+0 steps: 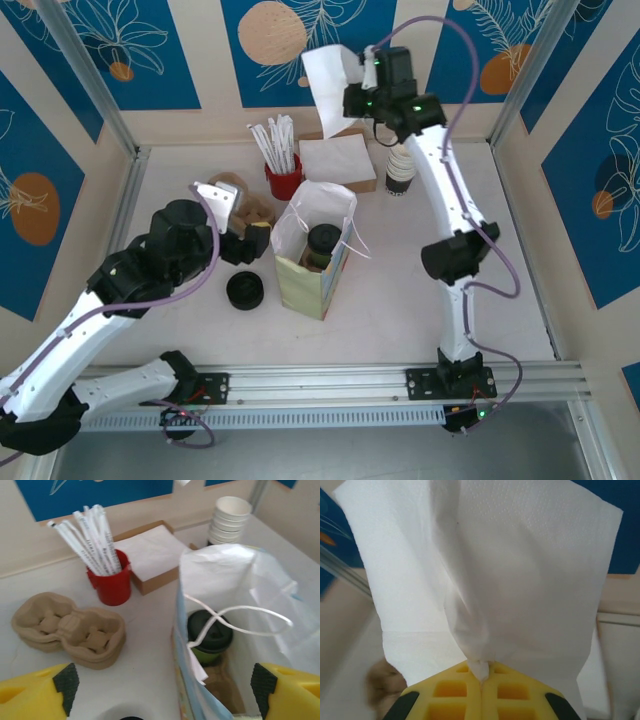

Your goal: Pack the takeout coffee

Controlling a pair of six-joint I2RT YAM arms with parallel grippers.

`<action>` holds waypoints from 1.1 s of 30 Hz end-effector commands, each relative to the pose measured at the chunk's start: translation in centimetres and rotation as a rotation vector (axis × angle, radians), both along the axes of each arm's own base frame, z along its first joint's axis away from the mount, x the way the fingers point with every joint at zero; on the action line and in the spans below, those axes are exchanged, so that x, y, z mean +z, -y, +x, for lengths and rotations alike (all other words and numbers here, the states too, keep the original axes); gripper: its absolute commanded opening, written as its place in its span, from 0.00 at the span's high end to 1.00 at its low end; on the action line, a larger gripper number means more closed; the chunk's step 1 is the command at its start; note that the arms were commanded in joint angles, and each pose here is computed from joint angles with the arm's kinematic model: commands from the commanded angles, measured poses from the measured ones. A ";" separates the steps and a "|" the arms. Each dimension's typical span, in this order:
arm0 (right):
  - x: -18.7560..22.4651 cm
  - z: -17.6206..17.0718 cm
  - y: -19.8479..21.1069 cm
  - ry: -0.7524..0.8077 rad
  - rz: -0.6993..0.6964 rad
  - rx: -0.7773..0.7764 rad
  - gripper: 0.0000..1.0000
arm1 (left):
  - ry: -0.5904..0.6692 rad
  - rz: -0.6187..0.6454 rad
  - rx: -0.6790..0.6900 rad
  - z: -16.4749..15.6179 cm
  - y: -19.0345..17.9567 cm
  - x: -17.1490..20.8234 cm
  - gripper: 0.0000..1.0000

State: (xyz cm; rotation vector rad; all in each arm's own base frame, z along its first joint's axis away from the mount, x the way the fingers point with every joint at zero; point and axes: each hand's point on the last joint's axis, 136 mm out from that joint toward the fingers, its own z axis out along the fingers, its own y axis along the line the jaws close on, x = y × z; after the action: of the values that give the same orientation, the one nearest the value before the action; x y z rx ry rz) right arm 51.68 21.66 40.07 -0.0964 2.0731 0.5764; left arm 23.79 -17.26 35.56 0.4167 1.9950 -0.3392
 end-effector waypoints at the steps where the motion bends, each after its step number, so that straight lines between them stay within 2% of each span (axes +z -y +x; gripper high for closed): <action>1: 3.6 -4.6 0.0 -0.112 0.256 0.053 0.98 | 0.058 -0.027 0.124 1.4 -1.3 1.0 0.07; 8: 8.0 -12.1 -1.0 -0.314 0.643 0.170 1.00 | 0.062 -0.057 0.124 1.7 -0.9 0.2 0.05; 13: 7.5 -16.4 -1.5 -0.472 0.862 0.163 1.00 | 0.048 -0.051 0.129 1.5 -1.1 -0.7 0.05; 16: 6.9 -18.4 -1.5 -0.496 0.964 0.133 1.00 | 0.053 -0.048 0.135 1.3 -1.4 -0.9 0.04; 24: 4.6 -22.9 -3.3 -0.561 1.027 0.124 1.00 | 0.070 -0.046 0.138 1.1 -1.8 -0.7 0.03; 33: -0.7 -25.0 -5.3 -0.652 0.966 0.062 1.00 | 0.064 -0.067 0.117 1.2 -1.1 -1.1 0.03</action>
State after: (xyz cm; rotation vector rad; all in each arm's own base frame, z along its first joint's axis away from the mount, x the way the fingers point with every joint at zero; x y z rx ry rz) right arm 26.64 27.07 40.68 0.5832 2.1485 1.7798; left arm 24.95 -15.84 33.75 0.2821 1.9630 -0.2804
